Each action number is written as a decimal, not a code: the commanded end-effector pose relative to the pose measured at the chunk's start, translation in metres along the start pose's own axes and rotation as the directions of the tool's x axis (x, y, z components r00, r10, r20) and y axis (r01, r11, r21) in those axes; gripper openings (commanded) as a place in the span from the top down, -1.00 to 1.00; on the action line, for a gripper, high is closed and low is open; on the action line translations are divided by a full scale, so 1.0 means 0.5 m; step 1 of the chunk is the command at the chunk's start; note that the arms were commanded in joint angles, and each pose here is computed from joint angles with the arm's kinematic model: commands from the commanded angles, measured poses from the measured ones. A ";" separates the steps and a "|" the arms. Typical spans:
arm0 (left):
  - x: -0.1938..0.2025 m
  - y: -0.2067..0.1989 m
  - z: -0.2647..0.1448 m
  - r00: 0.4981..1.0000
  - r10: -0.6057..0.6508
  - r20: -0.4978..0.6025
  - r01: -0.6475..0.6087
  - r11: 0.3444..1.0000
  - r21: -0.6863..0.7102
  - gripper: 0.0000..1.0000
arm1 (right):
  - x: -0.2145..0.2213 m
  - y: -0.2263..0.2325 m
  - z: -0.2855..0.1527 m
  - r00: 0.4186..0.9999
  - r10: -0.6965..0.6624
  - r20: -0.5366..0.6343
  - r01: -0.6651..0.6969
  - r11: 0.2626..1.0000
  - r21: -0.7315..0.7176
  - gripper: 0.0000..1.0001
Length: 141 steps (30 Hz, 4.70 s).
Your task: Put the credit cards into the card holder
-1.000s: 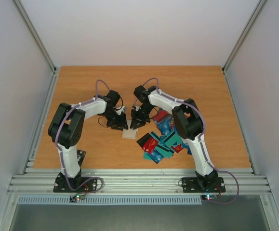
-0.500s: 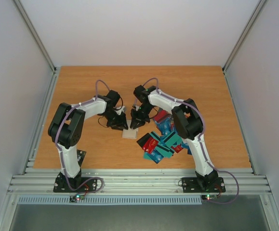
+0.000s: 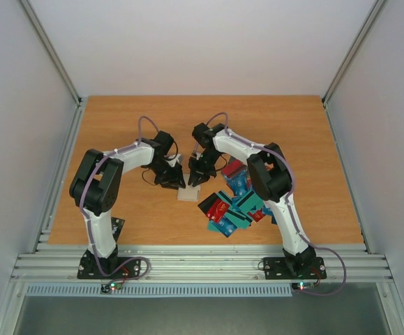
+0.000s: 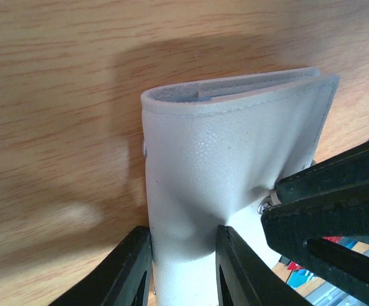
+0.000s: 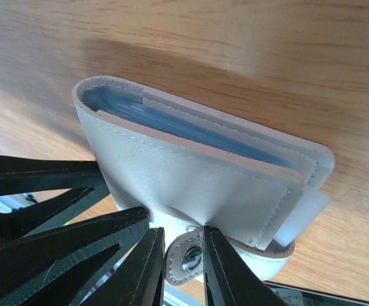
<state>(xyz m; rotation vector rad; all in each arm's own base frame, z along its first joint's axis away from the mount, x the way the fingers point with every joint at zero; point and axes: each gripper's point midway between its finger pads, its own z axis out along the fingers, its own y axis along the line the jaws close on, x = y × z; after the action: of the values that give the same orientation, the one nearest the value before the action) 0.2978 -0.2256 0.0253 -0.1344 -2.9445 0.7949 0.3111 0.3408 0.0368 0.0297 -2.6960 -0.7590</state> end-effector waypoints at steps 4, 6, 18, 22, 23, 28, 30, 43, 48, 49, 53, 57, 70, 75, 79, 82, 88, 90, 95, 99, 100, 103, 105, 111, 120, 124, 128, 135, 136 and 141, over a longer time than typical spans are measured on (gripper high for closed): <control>0.013 -0.010 0.014 1.000 0.010 -0.019 -0.009 0.999 0.038 0.40 | -0.024 -0.040 0.019 0.998 0.054 0.018 -0.055 0.994 0.097 0.60; 0.011 -0.013 0.014 1.000 0.006 -0.015 -0.005 0.999 0.046 0.41 | -0.021 -0.041 0.024 0.998 0.055 0.012 -0.056 0.993 0.102 0.59; 0.005 -0.038 -0.023 0.999 0.001 0.047 -0.004 0.997 0.071 0.30 | -0.013 -0.051 0.039 0.997 0.073 0.016 -0.074 0.991 0.114 0.56; 0.005 -0.052 -0.047 0.996 0.011 0.092 -0.019 0.996 0.088 0.08 | -0.013 -0.056 0.045 0.996 0.082 0.019 -0.083 0.990 0.114 0.53; 0.005 -0.057 -0.051 0.995 0.015 0.103 -0.025 0.995 0.100 0.05 | -0.013 -0.057 0.046 0.996 0.083 0.021 -0.085 0.990 0.113 0.50; 0.003 -0.072 -0.067 0.988 0.023 0.153 -0.043 0.990 0.135 -0.02 | -0.017 -0.055 0.049 0.996 0.087 0.033 -0.090 0.991 0.102 0.42; 0.003 -0.076 -0.065 0.987 0.027 0.158 -0.051 0.987 0.150 -0.02 | -0.018 -0.054 0.049 0.995 0.092 0.036 -0.095 0.991 0.097 0.42; 0.005 -0.061 -0.009 0.990 0.101 0.099 -0.110 0.989 0.095 -0.01 | -0.019 -0.052 0.056 0.993 0.115 0.040 -0.118 0.990 0.071 0.34; 0.001 -0.048 0.005 0.990 0.097 0.098 -0.104 0.992 0.065 -0.01 | -0.017 -0.052 0.058 0.993 0.115 0.036 -0.118 0.991 0.068 0.33; -0.002 -0.047 0.007 0.990 0.096 0.102 -0.103 0.993 0.062 -0.01 | -0.017 -0.052 0.058 0.993 0.115 0.036 -0.117 0.991 0.067 0.33; -0.010 -0.042 0.014 0.991 0.086 0.106 -0.092 0.994 0.054 0.03 | -0.016 -0.051 0.059 0.993 0.114 0.032 -0.116 0.991 0.064 0.33; -0.013 -0.028 0.023 0.992 0.075 0.102 -0.078 0.997 0.021 0.08 | -0.015 -0.052 0.060 0.993 0.114 0.030 -0.116 0.991 0.063 0.33; -0.023 -0.029 0.038 0.993 0.053 0.103 -0.058 0.997 0.042 0.09 | -0.013 -0.043 0.057 0.992 0.120 0.034 -0.121 0.992 0.034 0.33; -0.023 -0.018 0.053 0.994 -0.012 0.111 0.006 0.999 0.050 0.02 | -0.014 -0.033 0.049 0.992 0.119 0.046 -0.119 0.993 0.016 0.32; -0.024 0.003 0.068 0.989 -0.089 0.119 0.087 0.996 0.024 0.13 | -0.012 -0.035 0.051 0.991 0.128 0.045 -0.128 0.992 0.011 0.32; -0.024 0.031 0.070 0.984 -0.136 0.120 0.143 0.988 -0.052 0.22 | -0.010 -0.038 0.055 0.990 0.134 0.038 -0.135 0.991 0.006 0.33; -0.025 0.049 0.080 0.973 -0.197 0.117 0.210 0.971 -0.111 0.20 | -0.009 -0.034 0.056 0.990 0.138 0.036 -0.138 0.990 -0.011 0.33; -0.025 0.051 0.087 0.972 -0.211 0.107 0.224 0.967 -0.123 0.18 | -0.008 -0.030 0.055 0.990 0.139 0.036 -0.138 0.990 -0.021 0.33; -0.021 0.057 0.103 0.967 -0.238 0.084 0.248 0.960 -0.130 0.19 | -0.008 -0.017 0.041 0.990 0.128 0.053 -0.126 0.991 -0.040 0.32; -0.015 0.061 0.114 0.969 -0.236 0.068 0.243 0.961 -0.130 0.21 | -0.010 0.001 0.018 0.991 0.104 0.079 -0.100 0.993 -0.060 0.31; -0.013 0.062 0.117 0.970 -0.236 0.064 0.243 0.961 -0.129 0.22 | -0.010 0.007 0.011 0.991 0.098 0.086 -0.092 0.994 -0.066 0.31; -0.010 0.066 0.122 0.971 -0.233 0.055 0.238 0.962 -0.132 0.26 | -0.007 0.024 -0.007 0.992 0.079 0.102 -0.070 0.994 -0.083 0.31; -0.010 0.067 0.125 0.972 -0.227 0.053 0.232 0.964 -0.131 0.27 | -0.003 0.033 -0.021 0.991 0.066 0.115 -0.055 0.994 -0.091 0.31; -0.010 0.065 0.129 0.974 -0.222 0.045 0.226 0.966 -0.122 0.28 | 0.008 0.055 -0.061 0.987 0.030 0.156 -0.014 0.994 -0.104 0.34; -0.009 0.064 0.131 0.975 -0.218 0.038 0.222 0.968 -0.119 0.28 | 0.024 0.047 -0.089 0.983 0.008 0.185 0.010 0.995 -0.097 0.65; -0.011 0.061 0.130 0.976 -0.216 0.038 0.219 0.969 -0.116 0.28 | 0.030 0.023 -0.079 0.984 0.015 0.178 -0.001 0.997 -0.078 0.81; -0.012 0.060 0.133 0.975 -0.218 0.030 0.221 0.969 -0.114 0.29 | 0.030 -0.008 -0.055 0.988 0.028 0.155 -0.020 0.998 -0.056 0.86; -0.010 0.044 0.122 0.978 -0.207 0.020 0.208 0.974 -0.090 0.29 | 0.007 -0.025 -0.016 0.991 0.039 0.132 -0.031 0.998 -0.062 0.88; -0.009 0.040 0.116 0.979 -0.201 0.021 0.202 0.976 -0.085 0.28 | 0.003 -0.024 -0.013 0.991 0.038 0.131 -0.030 0.997 -0.066 0.89; -0.009 0.022 0.078 0.986 -0.162 0.041 0.165 0.982 -0.089 0.14 | -0.007 -0.026 0.003 0.992 0.044 0.119 -0.035 0.997 -0.076 0.89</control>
<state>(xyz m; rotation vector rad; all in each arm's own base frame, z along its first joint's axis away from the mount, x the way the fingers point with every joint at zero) 0.2918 -0.2424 0.0270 0.2108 -2.8658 0.7740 0.3045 0.3236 0.0340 -0.1171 -2.7665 -0.8376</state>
